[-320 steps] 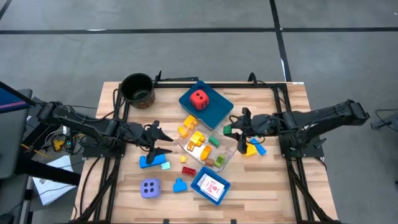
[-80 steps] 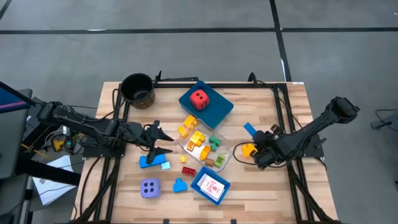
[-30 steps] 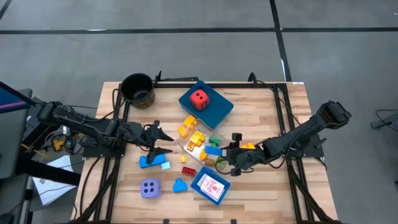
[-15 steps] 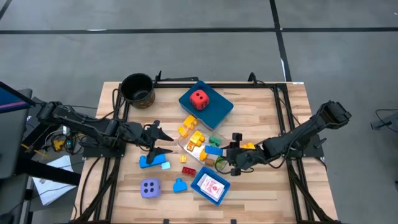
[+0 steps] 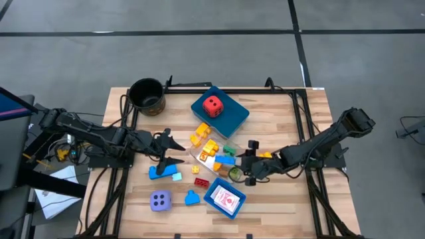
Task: Pick & Place Toys
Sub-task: Put the blue game piece block into the transparent bin, then put the sky blue game piece block into the transparent bin
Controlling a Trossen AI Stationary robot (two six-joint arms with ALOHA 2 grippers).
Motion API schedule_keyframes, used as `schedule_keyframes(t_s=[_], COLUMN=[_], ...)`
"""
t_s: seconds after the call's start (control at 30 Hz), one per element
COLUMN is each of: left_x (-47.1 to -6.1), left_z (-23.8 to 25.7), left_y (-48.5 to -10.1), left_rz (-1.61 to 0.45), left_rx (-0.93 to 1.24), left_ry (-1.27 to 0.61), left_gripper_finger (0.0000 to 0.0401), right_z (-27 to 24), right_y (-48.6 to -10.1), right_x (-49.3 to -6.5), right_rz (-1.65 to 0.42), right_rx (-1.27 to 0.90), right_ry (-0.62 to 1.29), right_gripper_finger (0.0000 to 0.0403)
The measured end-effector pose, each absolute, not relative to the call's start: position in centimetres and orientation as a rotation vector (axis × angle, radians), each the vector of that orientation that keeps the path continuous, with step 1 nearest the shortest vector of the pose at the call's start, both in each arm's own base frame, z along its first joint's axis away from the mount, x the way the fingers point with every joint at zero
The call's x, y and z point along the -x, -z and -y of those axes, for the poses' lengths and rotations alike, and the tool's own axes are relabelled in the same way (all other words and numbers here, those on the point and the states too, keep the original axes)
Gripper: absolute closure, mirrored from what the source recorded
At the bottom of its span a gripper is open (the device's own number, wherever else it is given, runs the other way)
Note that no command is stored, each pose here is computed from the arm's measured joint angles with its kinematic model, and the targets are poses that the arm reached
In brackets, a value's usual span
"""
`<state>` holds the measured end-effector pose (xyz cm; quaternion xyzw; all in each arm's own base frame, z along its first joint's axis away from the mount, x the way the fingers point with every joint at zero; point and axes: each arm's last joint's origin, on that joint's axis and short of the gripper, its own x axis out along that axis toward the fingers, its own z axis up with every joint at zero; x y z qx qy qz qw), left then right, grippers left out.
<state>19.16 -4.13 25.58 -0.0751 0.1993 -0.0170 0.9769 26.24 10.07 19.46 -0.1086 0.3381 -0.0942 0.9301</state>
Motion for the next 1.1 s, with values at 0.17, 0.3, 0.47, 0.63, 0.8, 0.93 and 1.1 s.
schedule_keyframes(t_s=[0.17,0.3,0.47,0.63,0.8,0.93,1.1], left_x=[-19.2,-19.2,-19.2,-19.6,-20.7,-21.0,-19.9], left_z=[4.1,4.1,4.1,4.1,4.4,4.5,4.6], left_y=[-25.6,-25.6,-25.6,-24.8,-23.1,-22.3,-20.9], left_rz=[-0.401,-0.401,-0.4,-0.45,-0.547,-0.598,-0.772], left_rx=[0.137,0.137,0.137,0.15,0.131,0.139,0.205], left_ry=[0.037,0.037,0.028,0.001,-0.012,-0.024,-0.072], left_gripper_finger=[0.0164,0.0164,0.0164,0.0156,0.0117,0.0064,0.0007], right_z=[-10.1,-10.1,-10.1,-10.1,-10.1,-10.1,-10.0], right_y=[-19.5,-19.5,-19.5,-19.5,-19.4,-19.4,-19.2], right_x=[-26.2,-26.2,-26.2,-26.2,-26.2,-26.1,-26.0], right_rz=[-0.692,-0.691,-0.69,-0.69,-0.694,-0.698,-0.721], right_rx=[0.221,0.223,0.224,0.224,0.227,0.229,0.23], right_ry=[0.193,0.198,0.2,0.2,0.201,0.199,0.205], right_gripper_finger=[0.022,0.0207,0.0199,0.0198,0.0198,0.0198,0.0198])
